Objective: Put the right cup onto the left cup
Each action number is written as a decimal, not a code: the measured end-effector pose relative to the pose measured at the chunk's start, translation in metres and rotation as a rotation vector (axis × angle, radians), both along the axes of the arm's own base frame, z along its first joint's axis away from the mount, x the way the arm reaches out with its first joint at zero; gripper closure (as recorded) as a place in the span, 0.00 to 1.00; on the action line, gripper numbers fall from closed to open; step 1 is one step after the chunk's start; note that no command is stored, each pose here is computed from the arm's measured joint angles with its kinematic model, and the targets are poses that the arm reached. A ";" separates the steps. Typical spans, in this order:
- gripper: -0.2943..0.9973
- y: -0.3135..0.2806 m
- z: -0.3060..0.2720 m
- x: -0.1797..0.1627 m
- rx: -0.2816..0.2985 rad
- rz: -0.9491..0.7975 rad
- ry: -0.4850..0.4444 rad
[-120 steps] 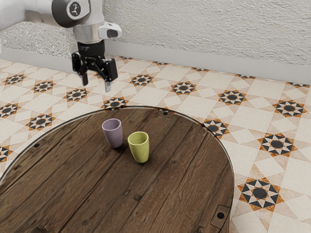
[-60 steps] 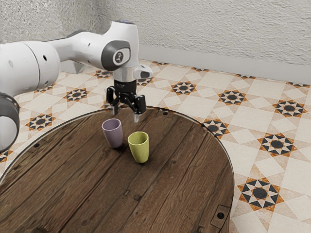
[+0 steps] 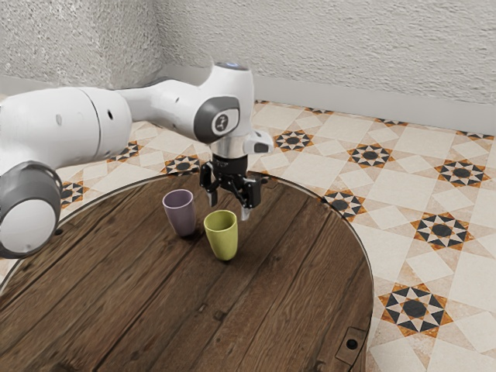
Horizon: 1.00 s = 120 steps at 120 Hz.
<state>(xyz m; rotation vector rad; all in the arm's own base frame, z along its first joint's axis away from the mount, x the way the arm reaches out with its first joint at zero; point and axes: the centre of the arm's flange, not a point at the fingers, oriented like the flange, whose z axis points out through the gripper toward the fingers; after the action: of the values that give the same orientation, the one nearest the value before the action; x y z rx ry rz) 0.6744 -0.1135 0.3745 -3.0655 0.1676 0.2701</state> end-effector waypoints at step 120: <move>0.75 0.003 -0.069 0.012 -0.005 0.010 0.002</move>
<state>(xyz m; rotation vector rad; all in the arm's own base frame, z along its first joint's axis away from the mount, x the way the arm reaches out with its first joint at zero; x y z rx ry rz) 0.6862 -0.1102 0.3053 -3.0718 0.1536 0.2739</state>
